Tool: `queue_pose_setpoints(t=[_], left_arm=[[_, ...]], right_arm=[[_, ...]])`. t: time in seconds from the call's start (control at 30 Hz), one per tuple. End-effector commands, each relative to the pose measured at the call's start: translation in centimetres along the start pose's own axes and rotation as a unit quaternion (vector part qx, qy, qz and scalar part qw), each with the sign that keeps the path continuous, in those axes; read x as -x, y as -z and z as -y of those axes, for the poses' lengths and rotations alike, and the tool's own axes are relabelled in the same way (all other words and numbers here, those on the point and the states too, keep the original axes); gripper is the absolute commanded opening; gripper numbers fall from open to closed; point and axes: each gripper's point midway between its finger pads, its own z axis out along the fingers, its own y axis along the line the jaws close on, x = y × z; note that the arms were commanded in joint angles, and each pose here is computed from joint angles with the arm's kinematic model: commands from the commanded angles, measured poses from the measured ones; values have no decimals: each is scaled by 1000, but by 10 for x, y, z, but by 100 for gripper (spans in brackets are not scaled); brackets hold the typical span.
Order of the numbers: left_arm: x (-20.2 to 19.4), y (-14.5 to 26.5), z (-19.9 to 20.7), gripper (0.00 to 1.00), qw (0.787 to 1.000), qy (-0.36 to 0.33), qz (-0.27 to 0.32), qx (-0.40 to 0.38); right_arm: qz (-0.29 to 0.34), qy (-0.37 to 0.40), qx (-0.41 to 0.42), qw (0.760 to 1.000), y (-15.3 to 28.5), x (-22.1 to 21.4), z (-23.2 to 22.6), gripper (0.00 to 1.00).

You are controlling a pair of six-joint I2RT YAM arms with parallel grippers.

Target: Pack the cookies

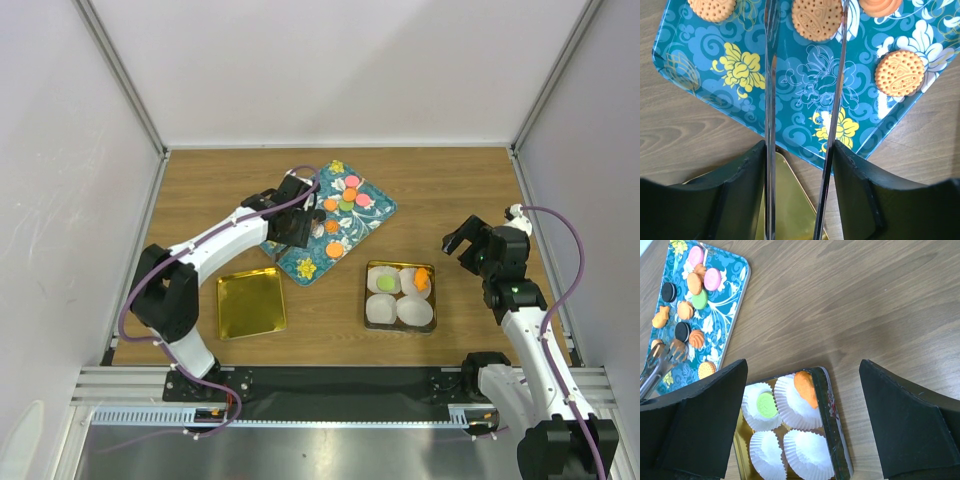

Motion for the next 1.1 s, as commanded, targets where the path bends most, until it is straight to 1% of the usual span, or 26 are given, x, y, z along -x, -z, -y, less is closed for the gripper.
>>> queue_pose_setpoints(t=[0.0,0.2,0.33,0.5,0.73,0.83,0.87,0.93,0.97,1.03,1.07], left_arm=[[8,-2,1,58,1000,-7,12,-8],[8,-4,1,51,1000,-8,11,-8],[11,5,-1,42,1000,-8,17,-7],[18,31,-4,38,999,-1,43,-13],[10,67,-3,38,997,-4,68,-24],[0,82,9,38,996,-22,75,-33],[-5,89,22,38,995,-36,78,-43],[-12,100,31,38,994,-51,83,-44],[-20,107,47,38,993,-65,83,-58],[-30,115,59,38,991,-81,84,-64],[-39,123,74,39,989,-93,84,-80]], right_arm=[[15,7,14,1000,0,8,-6,100],[15,7,14,1000,0,8,-6,100],[15,7,15,1000,0,8,-6,100],[15,8,15,1000,0,8,-7,100],[14,8,17,1000,0,7,-7,100],[14,10,17,1000,0,7,-8,100],[13,10,17,1000,0,7,-8,100],[12,9,14,1000,-1,7,-6,100],[12,10,16,1000,-1,6,-7,100],[11,11,16,1000,-2,6,-7,100],[8,12,15,1000,-2,4,-7,100]])
